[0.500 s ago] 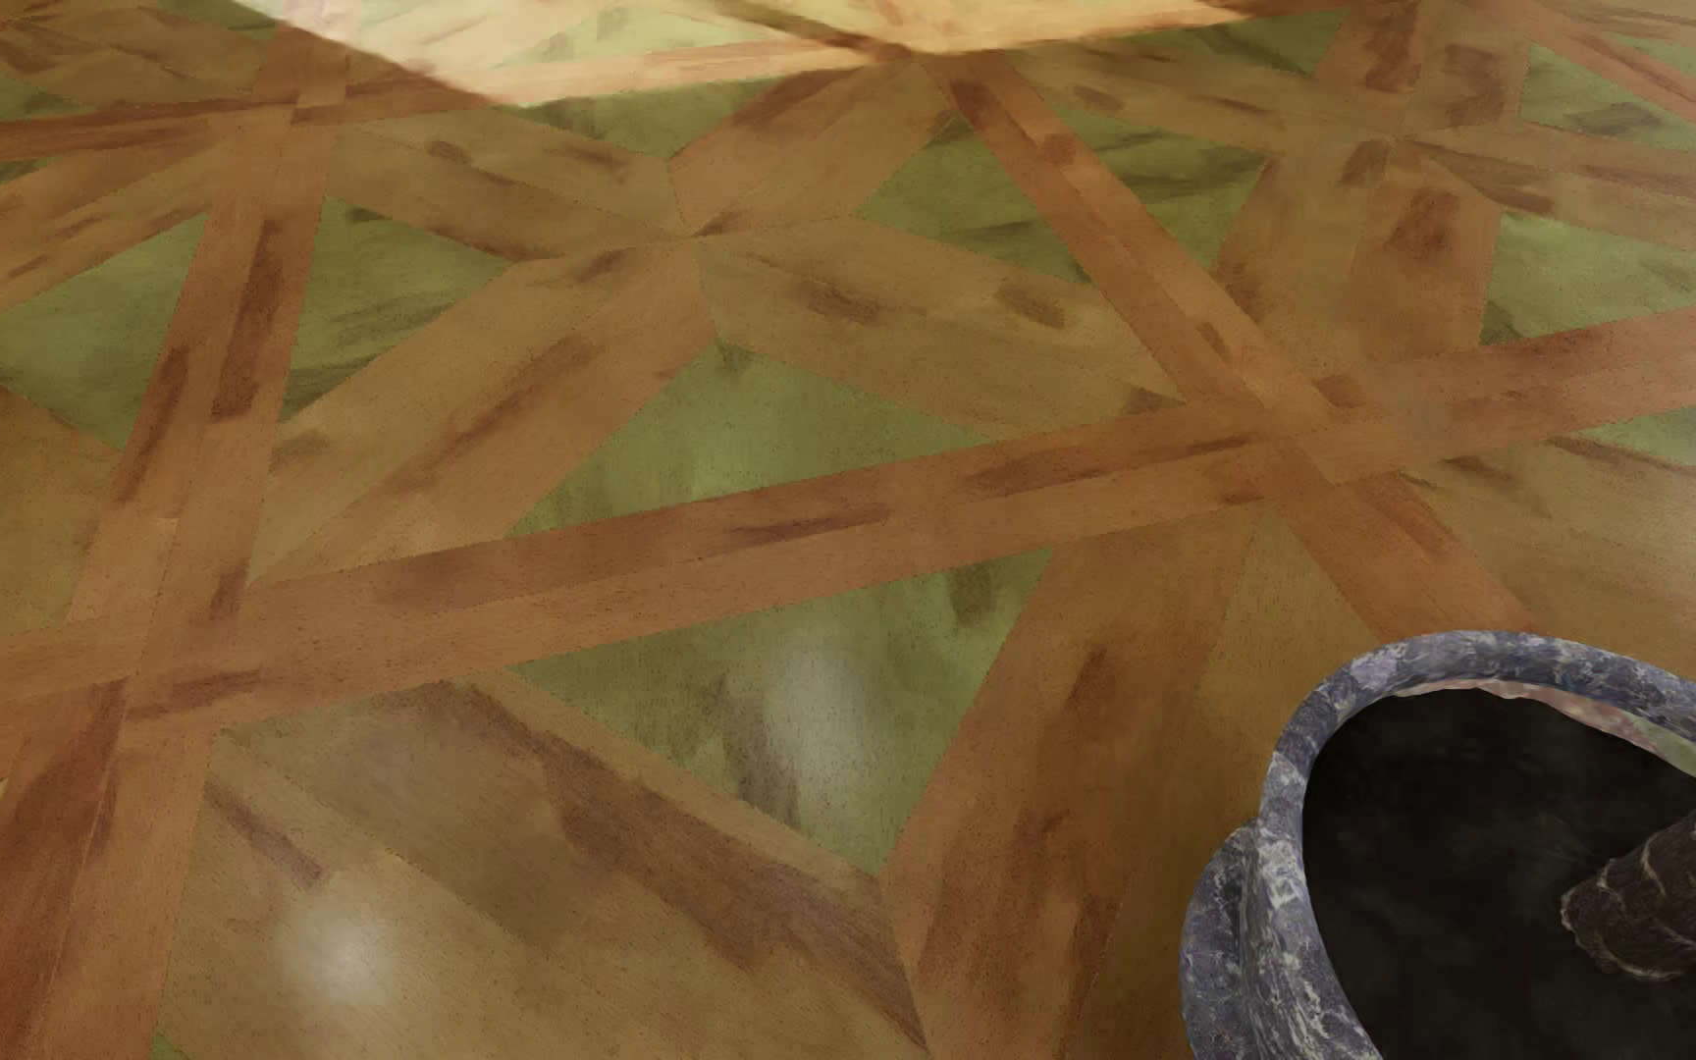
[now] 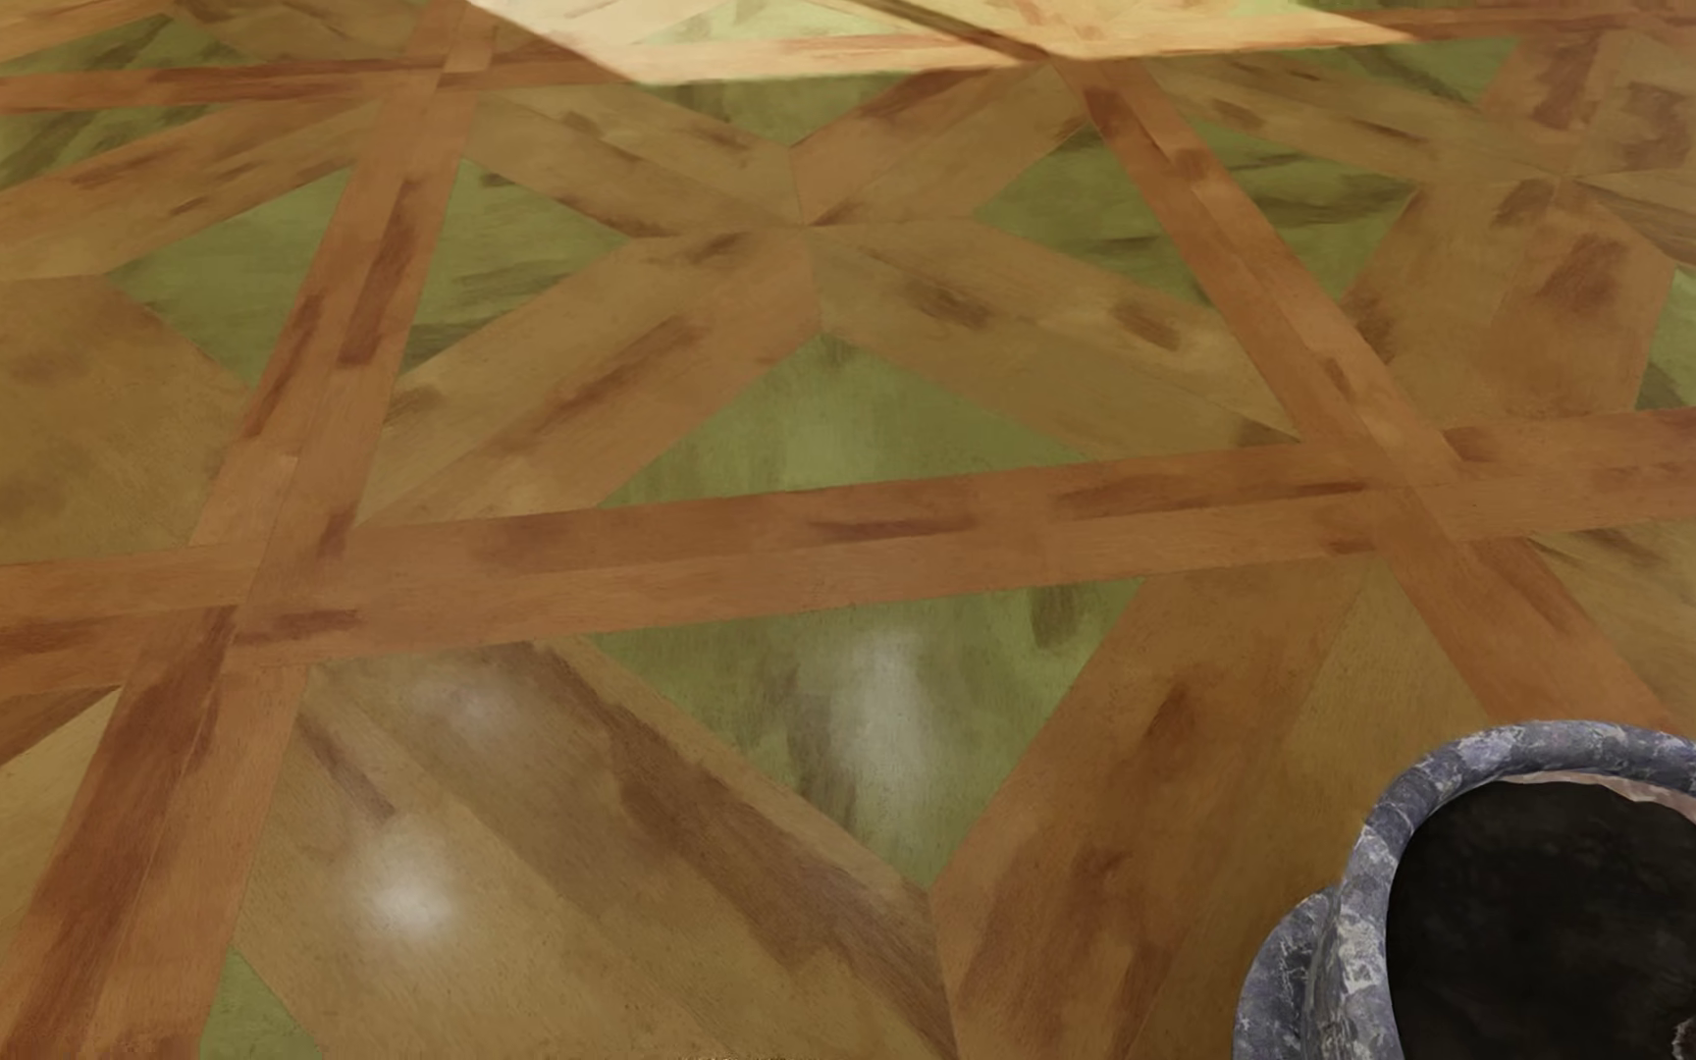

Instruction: Circle the plant

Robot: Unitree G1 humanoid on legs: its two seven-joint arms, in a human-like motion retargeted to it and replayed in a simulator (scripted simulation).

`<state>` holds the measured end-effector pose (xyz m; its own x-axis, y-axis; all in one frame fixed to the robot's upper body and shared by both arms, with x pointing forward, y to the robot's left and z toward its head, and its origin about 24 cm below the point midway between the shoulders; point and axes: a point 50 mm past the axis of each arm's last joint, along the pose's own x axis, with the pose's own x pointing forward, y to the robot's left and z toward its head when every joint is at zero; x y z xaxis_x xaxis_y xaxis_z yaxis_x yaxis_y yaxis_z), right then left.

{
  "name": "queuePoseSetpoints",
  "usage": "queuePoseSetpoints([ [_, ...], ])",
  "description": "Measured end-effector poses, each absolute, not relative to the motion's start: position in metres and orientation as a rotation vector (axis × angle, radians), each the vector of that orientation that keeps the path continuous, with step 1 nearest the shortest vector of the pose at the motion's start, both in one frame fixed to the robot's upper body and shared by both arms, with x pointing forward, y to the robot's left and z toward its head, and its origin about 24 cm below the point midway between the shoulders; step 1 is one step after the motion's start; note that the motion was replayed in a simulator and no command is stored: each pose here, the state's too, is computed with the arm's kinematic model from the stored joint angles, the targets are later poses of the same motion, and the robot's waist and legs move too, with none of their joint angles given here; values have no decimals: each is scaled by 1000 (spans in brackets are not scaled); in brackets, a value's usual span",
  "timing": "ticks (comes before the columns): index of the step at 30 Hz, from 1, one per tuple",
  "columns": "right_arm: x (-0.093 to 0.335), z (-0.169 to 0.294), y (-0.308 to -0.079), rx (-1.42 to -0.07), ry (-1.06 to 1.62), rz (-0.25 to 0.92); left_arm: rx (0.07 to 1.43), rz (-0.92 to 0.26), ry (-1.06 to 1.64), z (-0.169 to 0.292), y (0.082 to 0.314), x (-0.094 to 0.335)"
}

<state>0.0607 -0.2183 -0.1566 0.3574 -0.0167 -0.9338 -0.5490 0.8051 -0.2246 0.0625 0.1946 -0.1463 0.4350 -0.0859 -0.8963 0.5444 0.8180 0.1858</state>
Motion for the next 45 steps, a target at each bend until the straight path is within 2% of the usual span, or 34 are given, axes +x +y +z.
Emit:
queuePoseSetpoints([
  [14,83,-146,-230,-510,1089,245,559,-414,1246,-156,221,16],
  [22,45,-155,-229,-513,1207,280,593,-393,1210,-153,231,34],
  [25,26,-159,-230,-531,1270,310,592,-410,1174,-153,224,45],
  [29,4,-160,-233,-527,1331,311,552,-455,1116,-152,201,53],
  [33,-10,-163,-236,-556,1398,339,465,-434,1147,-156,185,37],
  [34,-1,-163,-236,-575,1379,352,458,-441,1172,-158,183,29],
  [35,19,-158,-247,-532,1317,240,430,-415,1189,-159,182,23],
  [38,83,-138,-234,-502,1046,227,499,-471,1144,-154,189,33],
  [43,152,-101,-212,-457,738,224,535,-246,1123,-143,243,61],
  [45,160,-94,-206,-457,690,242,556,-225,1115,-139,253,67],
])
